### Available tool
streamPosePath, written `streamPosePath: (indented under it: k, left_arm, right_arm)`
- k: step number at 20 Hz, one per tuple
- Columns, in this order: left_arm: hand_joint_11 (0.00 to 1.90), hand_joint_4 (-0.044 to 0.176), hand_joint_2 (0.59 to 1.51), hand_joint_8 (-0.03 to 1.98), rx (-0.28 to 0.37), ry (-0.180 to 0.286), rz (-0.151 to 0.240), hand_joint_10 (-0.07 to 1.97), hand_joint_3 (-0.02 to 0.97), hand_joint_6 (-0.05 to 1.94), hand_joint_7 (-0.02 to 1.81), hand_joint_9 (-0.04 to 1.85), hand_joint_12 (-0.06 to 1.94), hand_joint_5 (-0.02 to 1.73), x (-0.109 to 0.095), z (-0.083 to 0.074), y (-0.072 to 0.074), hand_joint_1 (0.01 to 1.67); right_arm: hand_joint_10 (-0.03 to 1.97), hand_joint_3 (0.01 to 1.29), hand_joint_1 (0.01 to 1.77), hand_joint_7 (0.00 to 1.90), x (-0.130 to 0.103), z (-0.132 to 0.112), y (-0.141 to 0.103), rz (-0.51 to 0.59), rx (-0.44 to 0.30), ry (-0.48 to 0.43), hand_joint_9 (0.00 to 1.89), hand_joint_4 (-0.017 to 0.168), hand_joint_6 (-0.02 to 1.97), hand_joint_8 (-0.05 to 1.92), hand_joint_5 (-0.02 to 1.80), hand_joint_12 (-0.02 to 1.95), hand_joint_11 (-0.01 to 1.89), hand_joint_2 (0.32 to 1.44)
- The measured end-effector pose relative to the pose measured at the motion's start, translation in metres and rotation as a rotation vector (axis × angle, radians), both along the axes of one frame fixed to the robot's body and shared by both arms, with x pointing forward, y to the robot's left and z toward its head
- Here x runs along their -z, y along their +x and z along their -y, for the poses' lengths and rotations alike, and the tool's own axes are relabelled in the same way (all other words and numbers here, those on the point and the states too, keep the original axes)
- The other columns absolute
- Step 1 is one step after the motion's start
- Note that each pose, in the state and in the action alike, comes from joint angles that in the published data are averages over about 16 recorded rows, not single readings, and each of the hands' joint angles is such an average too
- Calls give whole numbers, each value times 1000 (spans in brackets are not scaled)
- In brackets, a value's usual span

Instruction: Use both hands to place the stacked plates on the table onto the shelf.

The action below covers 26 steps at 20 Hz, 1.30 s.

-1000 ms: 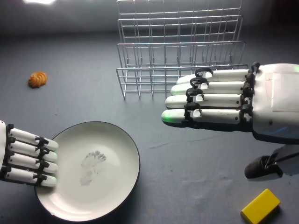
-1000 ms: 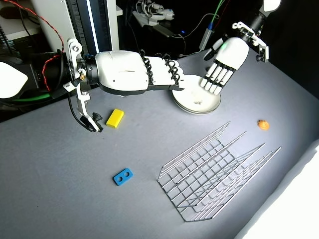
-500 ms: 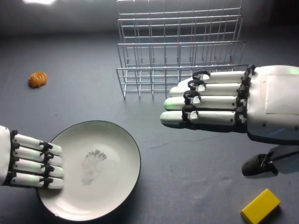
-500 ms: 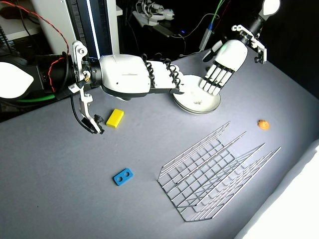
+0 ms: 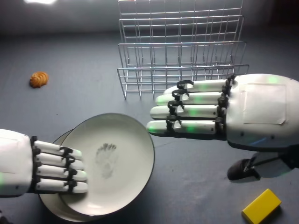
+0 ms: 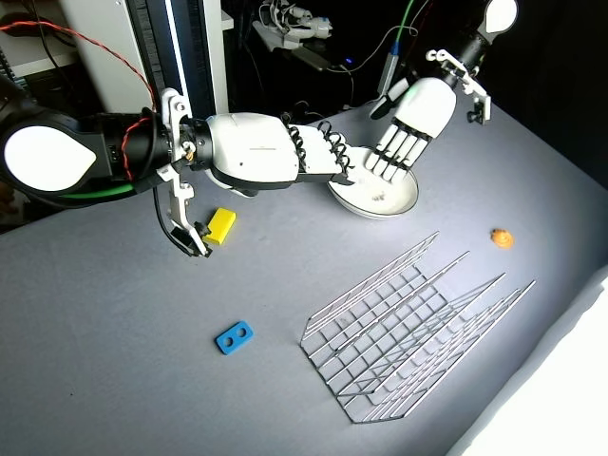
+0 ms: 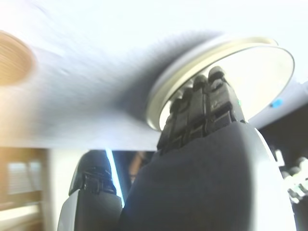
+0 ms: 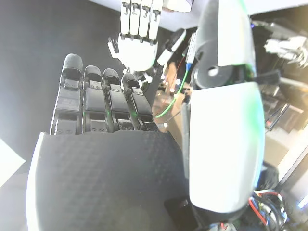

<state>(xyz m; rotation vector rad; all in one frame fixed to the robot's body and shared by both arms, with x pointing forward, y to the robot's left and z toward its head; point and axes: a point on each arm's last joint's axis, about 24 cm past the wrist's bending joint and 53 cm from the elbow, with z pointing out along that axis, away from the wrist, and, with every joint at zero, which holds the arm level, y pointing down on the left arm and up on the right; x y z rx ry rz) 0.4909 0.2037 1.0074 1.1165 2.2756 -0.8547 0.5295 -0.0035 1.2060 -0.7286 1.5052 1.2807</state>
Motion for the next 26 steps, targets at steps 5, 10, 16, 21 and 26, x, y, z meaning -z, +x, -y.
streamPosePath:
  k: [5, 10, 16, 21, 26]
  left_arm:
    - [15, -3, 1193, -6, -73, -62, -14, 1, -9, -9, -6, 16, 10, 13, -2, 23, 5, 12]
    - [15, 1, 1195, -7, -134, -108, -25, -4, -9, 5, -8, 14, 10, 19, -5, 40, 11, 13]
    - [15, 4, 1196, -10, -173, -131, -28, -10, -9, 15, -10, 12, 10, 25, -7, 47, 18, 12]
    - [15, 5, 1197, -11, -181, -135, -27, -13, -9, 15, -10, 12, 10, 30, -8, 47, 20, 12]
    - [15, 5, 1197, -12, -182, -135, -26, -14, -9, 15, -10, 13, 10, 31, -7, 46, 21, 12]
  right_arm:
    - [5, 16, 1172, 12, 0, -22, 1, 76, -6, -11, 21, 6, 22, 15, 21, 296, 21, 850]
    - [6, 16, 1176, 12, 3, -44, 10, 146, 7, -30, 21, 7, 22, 15, 23, 301, 21, 853]
    - [5, 16, 1179, 11, 13, -63, 29, 183, 45, -60, 21, 7, 21, 15, 24, 296, 21, 889]
    - [10, 16, 1157, 53, 24, -73, 45, 177, 70, -79, 57, 7, 21, 15, 64, 419, 21, 962]
    - [37, 15, 1110, 228, 32, -79, 53, 169, 81, -86, 212, 7, 24, 9, 225, 701, 43, 1034]
